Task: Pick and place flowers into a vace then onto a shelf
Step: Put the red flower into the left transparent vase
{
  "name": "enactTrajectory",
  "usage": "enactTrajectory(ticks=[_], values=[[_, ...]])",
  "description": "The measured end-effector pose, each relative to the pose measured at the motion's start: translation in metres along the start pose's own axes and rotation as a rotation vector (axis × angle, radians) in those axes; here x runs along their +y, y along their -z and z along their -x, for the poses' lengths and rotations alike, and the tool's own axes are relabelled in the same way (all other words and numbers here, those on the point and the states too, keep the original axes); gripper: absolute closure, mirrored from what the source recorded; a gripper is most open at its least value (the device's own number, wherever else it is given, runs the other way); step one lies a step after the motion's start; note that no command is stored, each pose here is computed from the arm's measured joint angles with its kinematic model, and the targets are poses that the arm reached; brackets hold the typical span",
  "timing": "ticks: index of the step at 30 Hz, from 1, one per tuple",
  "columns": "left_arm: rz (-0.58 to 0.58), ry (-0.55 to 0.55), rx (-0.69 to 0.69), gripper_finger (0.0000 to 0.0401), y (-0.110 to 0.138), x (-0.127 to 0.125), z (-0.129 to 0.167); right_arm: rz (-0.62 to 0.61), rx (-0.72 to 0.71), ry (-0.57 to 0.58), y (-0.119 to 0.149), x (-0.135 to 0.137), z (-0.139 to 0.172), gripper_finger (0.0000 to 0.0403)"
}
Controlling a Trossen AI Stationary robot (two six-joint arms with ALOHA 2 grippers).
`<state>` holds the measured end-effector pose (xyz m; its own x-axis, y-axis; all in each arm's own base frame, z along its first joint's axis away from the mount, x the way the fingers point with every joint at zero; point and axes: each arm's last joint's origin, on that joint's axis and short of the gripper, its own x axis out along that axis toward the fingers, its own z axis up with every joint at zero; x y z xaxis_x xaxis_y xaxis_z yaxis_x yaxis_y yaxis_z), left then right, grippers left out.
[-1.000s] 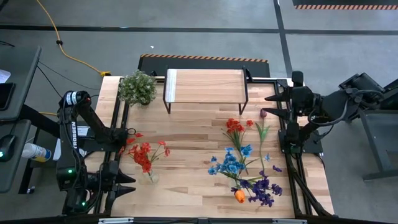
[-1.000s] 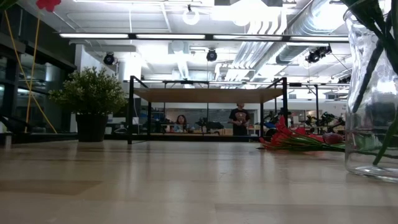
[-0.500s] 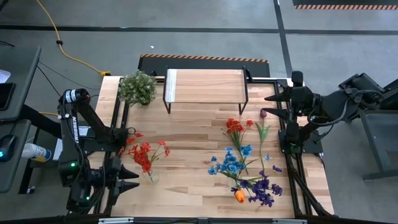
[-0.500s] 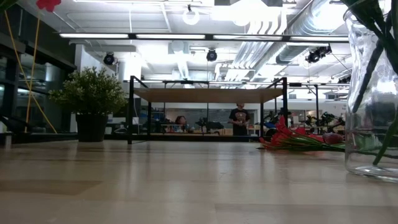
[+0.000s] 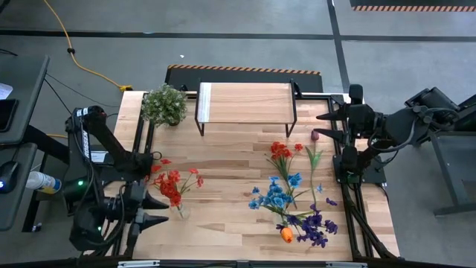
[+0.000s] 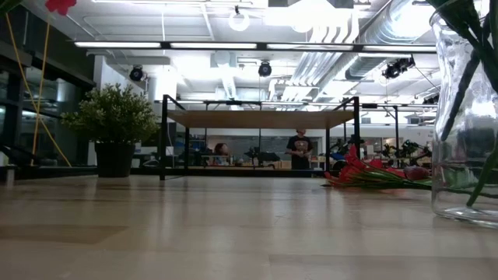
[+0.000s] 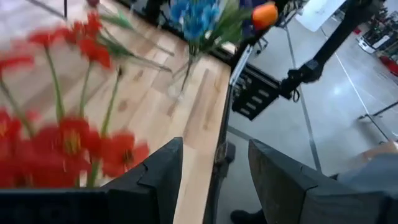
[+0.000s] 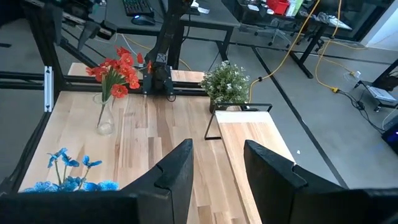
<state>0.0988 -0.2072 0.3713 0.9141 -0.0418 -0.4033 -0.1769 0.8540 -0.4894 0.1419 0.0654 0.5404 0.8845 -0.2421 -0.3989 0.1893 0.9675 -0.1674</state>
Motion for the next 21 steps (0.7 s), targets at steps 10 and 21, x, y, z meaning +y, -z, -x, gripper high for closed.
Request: enactTrajectory(ticks=[10, 21], values=[[-0.094, -0.051, -0.062, 0.0185, -0.053, -0.004, -0.001, 0.036, 0.010, 0.009, 0.001, 0.000, 0.000, 0.0269], [-0.158, -0.154, -0.146, 0.0185, -0.117, 0.006, 0.011, 0.010, -0.016, 0.010, -0.002, 0.000, 0.000, 0.0269]])
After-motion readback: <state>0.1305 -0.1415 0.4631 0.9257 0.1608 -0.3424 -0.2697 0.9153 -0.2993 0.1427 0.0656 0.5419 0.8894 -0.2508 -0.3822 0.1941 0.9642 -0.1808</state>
